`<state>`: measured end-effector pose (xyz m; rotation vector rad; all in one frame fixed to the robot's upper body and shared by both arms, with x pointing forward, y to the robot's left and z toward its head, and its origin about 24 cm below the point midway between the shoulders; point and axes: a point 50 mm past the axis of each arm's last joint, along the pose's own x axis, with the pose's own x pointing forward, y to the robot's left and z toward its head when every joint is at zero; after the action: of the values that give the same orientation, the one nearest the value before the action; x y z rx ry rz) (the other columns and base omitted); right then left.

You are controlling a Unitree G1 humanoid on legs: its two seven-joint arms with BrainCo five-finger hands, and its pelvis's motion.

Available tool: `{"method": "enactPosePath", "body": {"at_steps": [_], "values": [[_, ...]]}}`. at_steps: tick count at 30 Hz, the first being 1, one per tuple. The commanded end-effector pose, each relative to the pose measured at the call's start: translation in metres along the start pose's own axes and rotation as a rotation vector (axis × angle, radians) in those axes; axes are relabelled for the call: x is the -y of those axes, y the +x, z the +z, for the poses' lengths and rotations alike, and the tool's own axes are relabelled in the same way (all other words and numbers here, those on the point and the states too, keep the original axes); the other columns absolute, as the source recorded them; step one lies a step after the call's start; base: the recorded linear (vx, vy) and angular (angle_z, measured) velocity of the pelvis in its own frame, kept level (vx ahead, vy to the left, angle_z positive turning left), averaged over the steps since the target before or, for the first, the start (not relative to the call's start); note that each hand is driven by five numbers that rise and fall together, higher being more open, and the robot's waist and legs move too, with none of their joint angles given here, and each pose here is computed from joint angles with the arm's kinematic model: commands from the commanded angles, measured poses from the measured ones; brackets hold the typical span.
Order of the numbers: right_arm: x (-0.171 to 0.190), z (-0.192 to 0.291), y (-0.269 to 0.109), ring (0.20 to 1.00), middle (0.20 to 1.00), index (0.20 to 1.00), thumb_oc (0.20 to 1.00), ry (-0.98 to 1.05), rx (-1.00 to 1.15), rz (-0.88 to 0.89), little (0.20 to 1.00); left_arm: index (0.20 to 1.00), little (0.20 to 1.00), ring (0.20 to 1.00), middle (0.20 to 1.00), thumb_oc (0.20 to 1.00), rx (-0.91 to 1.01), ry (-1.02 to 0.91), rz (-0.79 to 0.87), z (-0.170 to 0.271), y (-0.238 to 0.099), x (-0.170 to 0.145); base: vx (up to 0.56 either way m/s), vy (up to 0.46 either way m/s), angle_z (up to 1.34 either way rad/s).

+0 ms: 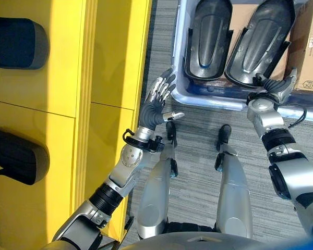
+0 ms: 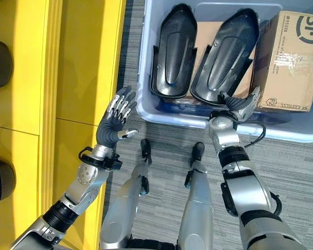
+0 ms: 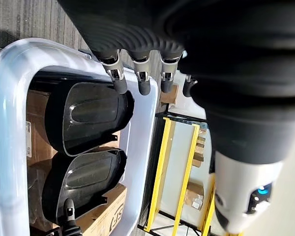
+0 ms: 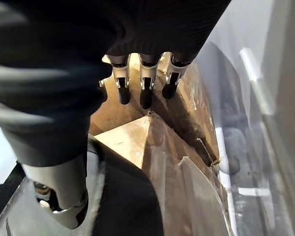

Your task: Move parts from the plastic box to the shelf.

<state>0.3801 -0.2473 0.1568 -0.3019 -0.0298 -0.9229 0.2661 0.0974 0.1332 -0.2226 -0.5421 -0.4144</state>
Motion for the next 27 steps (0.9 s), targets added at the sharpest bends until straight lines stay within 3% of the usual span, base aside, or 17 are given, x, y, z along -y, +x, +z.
{"method": "enactPosePath", "body": {"at_steps": [1,6,12,19,22,27], "values": [[0.012,0.010,0.013,1.000,1.000,1.000,1.000,-0.184,0.136,-0.054,1.000,1.000,1.000,1.000,1.000,1.000,0.070,-0.010,-0.039,0.013,0.002,0.008,0.00,0.000,0.00],[0.020,0.044,0.024,1.000,1.000,1.000,1.000,-0.406,0.310,-0.106,1.000,1.000,1.000,1.000,1.000,1.000,0.068,-0.015,-0.047,0.013,0.000,0.009,0.00,0.022,0.01],[0.027,0.048,0.032,1.000,1.000,1.000,1.000,-0.547,0.302,-0.119,1.000,1.000,1.000,1.000,1.000,1.000,0.064,-0.014,-0.055,0.014,-0.005,0.006,0.01,0.032,0.08],[0.024,0.028,0.034,1.000,1.000,1.000,1.000,-0.379,0.064,-0.062,1.000,1.000,1.000,1.000,1.000,1.000,0.067,0.000,-0.060,0.016,-0.007,0.003,0.00,0.002,0.07],[0.021,0.014,0.032,1.000,1.000,1.000,1.000,-0.166,-0.111,-0.046,1.000,1.000,1.000,1.000,1.000,1.000,0.068,0.011,-0.062,0.018,-0.005,0.002,0.00,-0.003,0.09],[0.027,0.004,0.039,1.000,1.000,1.000,1.000,-0.091,-0.172,-0.026,1.000,1.000,1.000,1.000,1.000,1.000,0.074,0.019,-0.054,0.022,-0.001,0.003,0.00,-0.007,0.02]]}}
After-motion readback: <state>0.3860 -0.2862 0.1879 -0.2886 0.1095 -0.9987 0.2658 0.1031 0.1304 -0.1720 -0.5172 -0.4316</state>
